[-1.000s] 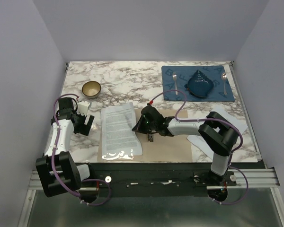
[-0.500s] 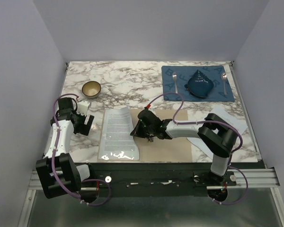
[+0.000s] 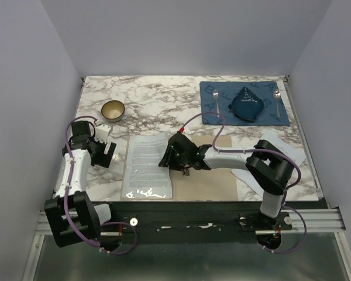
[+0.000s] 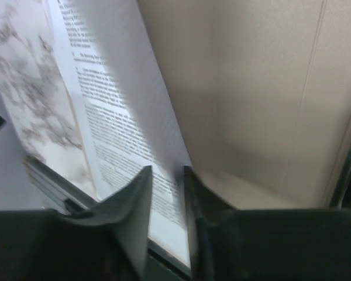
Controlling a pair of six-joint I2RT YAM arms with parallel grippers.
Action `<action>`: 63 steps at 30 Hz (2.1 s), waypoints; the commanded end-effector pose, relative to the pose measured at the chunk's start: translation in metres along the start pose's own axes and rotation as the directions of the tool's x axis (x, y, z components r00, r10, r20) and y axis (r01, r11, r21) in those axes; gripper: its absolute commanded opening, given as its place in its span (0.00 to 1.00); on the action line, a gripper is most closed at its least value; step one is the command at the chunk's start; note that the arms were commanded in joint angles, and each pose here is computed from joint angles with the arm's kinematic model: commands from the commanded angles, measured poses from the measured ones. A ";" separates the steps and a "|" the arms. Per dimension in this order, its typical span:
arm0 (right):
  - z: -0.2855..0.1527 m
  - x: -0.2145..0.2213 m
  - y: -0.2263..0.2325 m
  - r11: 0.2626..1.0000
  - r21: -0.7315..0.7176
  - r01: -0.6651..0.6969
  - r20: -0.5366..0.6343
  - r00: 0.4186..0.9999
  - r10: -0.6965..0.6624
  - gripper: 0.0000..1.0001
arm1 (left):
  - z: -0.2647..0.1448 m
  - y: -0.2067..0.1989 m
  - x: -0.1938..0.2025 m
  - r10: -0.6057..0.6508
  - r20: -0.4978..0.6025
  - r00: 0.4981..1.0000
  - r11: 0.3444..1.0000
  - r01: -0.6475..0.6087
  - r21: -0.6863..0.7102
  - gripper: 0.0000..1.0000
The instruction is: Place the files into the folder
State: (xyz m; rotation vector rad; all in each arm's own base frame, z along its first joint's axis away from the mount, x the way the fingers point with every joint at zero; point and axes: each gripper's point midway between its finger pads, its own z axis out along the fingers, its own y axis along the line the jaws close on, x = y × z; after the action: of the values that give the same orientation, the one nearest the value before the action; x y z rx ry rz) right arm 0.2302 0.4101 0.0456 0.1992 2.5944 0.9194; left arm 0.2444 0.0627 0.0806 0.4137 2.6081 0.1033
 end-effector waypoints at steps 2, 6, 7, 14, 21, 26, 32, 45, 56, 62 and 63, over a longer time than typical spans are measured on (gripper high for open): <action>-0.012 0.002 -0.018 0.990 0.117 0.080 -0.015 0.997 -0.079 0.55 | -0.010 0.003 -0.004 0.038 -0.005 0.999 0.999 -0.038 -0.008 0.99; -0.034 -0.013 -0.026 0.983 0.153 0.105 0.026 0.994 -0.110 0.54 | -0.016 0.009 -0.009 0.053 0.009 0.999 0.998 -0.053 -0.038 0.99; -0.038 -0.015 -0.028 0.979 0.163 0.118 0.025 0.992 -0.124 0.52 | -0.019 0.012 -0.011 0.060 0.014 0.998 0.997 -0.060 -0.048 0.99; -0.085 -0.026 -0.080 0.940 0.305 0.155 0.052 0.982 -0.179 0.47 | -0.045 0.012 -0.028 0.054 0.060 0.997 0.998 -0.051 -0.047 0.99; -0.082 -0.024 -0.112 0.926 0.354 0.129 0.033 0.988 -0.151 0.44 | -0.065 -0.050 -0.077 0.038 0.157 0.987 0.988 -0.061 0.141 0.95; -0.072 -0.022 -0.118 0.933 0.341 0.110 0.028 0.991 -0.127 0.39 | -0.071 -0.100 -0.110 0.096 0.204 0.974 0.965 -0.142 0.223 0.86; -0.060 -0.021 -0.118 0.954 0.293 0.058 0.026 0.997 -0.068 0.35 | -0.066 -0.168 -0.138 0.163 0.250 0.954 0.915 -0.241 0.323 0.74; -0.041 -0.002 -0.128 0.971 0.230 -0.062 0.004 0.998 0.063 0.29 | -0.021 -0.273 -0.147 0.198 0.214 0.957 0.823 -0.281 0.493 0.49; -0.036 0.005 -0.157 0.951 0.274 -0.141 0.017 0.990 0.142 0.17 | 0.025 -0.315 -0.126 0.242 0.098 0.965 0.788 -0.254 0.560 0.39; -0.031 0.005 -0.163 0.940 0.296 -0.170 0.021 0.985 0.171 0.13 | 0.045 -0.316 -0.110 0.270 0.046 0.962 0.798 -0.250 0.548 0.31; -0.031 0.006 -0.164 0.938 0.299 -0.176 0.022 0.984 0.177 0.13 | 0.047 -0.314 -0.108 0.271 0.038 0.962 0.802 -0.247 0.544 0.30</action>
State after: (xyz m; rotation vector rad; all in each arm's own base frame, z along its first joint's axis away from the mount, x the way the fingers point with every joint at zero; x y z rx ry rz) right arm 0.2382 0.3090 0.0163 0.4558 2.5914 0.8556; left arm 0.2702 -0.2648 0.0491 0.9762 2.5735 -0.5573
